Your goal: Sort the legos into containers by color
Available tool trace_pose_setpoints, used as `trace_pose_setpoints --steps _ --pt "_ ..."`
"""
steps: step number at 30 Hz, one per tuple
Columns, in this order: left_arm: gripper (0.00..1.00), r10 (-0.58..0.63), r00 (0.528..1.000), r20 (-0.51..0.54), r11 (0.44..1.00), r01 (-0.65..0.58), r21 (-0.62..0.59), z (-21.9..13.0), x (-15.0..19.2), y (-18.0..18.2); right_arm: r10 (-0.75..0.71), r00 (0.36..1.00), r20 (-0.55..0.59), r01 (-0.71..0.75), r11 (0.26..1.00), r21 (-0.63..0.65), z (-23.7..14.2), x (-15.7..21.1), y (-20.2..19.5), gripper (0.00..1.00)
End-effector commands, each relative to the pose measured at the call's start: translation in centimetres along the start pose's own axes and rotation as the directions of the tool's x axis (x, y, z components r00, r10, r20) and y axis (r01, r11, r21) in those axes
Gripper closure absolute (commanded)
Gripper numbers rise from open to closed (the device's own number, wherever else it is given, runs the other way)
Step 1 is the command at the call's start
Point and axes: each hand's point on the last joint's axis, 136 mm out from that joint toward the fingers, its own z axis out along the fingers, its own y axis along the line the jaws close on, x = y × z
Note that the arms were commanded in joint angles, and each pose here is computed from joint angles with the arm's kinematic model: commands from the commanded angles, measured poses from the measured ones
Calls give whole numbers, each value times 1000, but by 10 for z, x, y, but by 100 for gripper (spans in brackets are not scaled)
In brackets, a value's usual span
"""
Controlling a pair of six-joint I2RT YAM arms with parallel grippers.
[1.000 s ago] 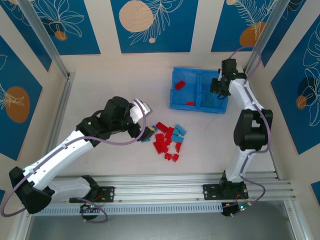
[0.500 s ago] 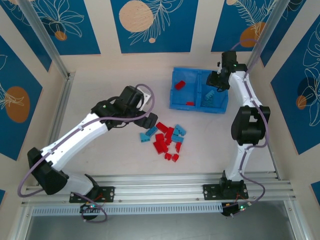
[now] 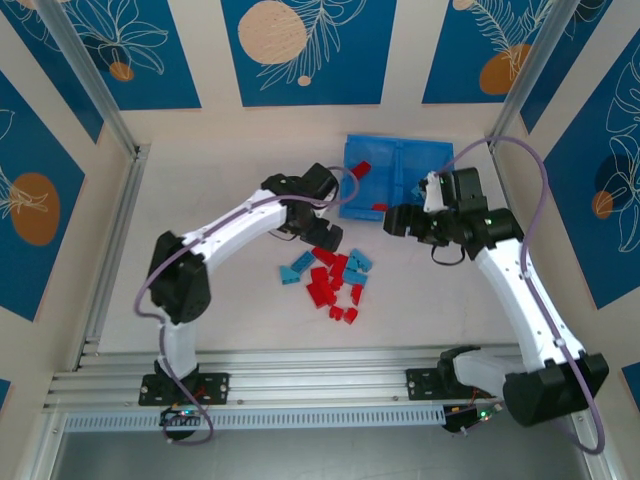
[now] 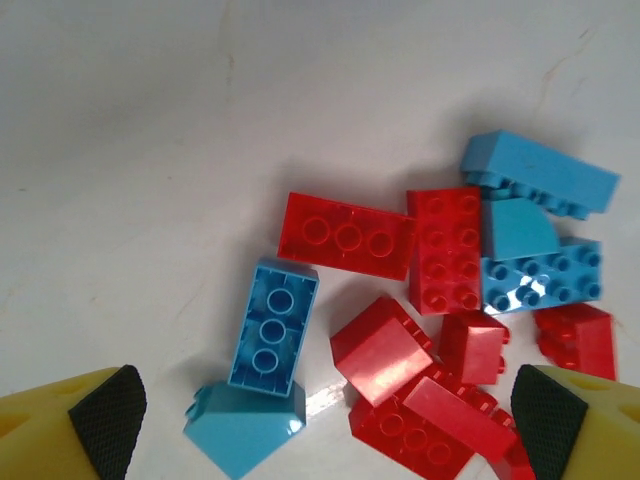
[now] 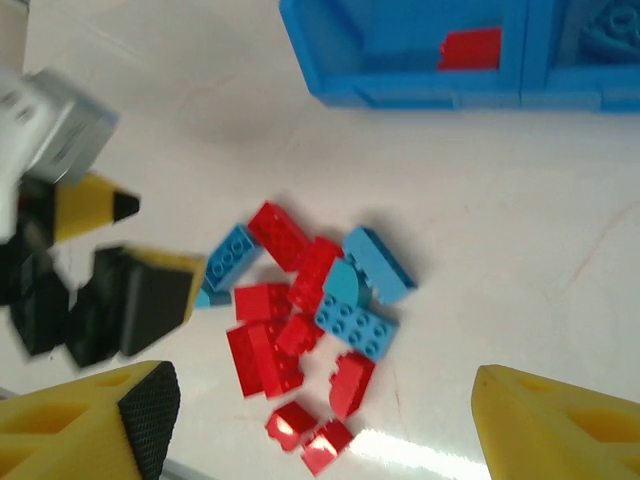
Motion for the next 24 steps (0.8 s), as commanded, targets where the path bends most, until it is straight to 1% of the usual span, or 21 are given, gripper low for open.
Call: trace_pose_setpoints --steps 1,4,6,8,14,18,21,24 --pt "2 52 992 -115 998 -49 28 14 11 -3 0 1000 -23 1 1000 28 -10 20 -8 21" --pt "1 79 987 -141 996 -72 54 34 8 -6 10 1000 -26 -8 999 47 -15 28 -13 20" --pt "1 65 983 -172 996 -53 72 46 8 -6 19 1000 -22 -18 999 47 -16 30 -13 20" --pt "1 53 977 -205 997 -40 66 56 11 0 26 999 -19 -25 999 35 -17 29 -10 20" --pt "4 2 971 -240 997 15 69 81 11 21 23 1000 -5 -23 999 24 -16 20 -6 20" --pt "11 -61 969 -240 994 82 79 98 6 31 15 1000 -16 -15 999 29 -14 17 -5 20" --pt "16 -141 960 -242 989 149 16 107 6 49 12 1000 -15 -12 1000 27 -14 15 -4 20" --pt "19 -239 944 -228 971 234 -46 110 6 72 15 1000 -12 -15 999 33 -15 15 -5 20"
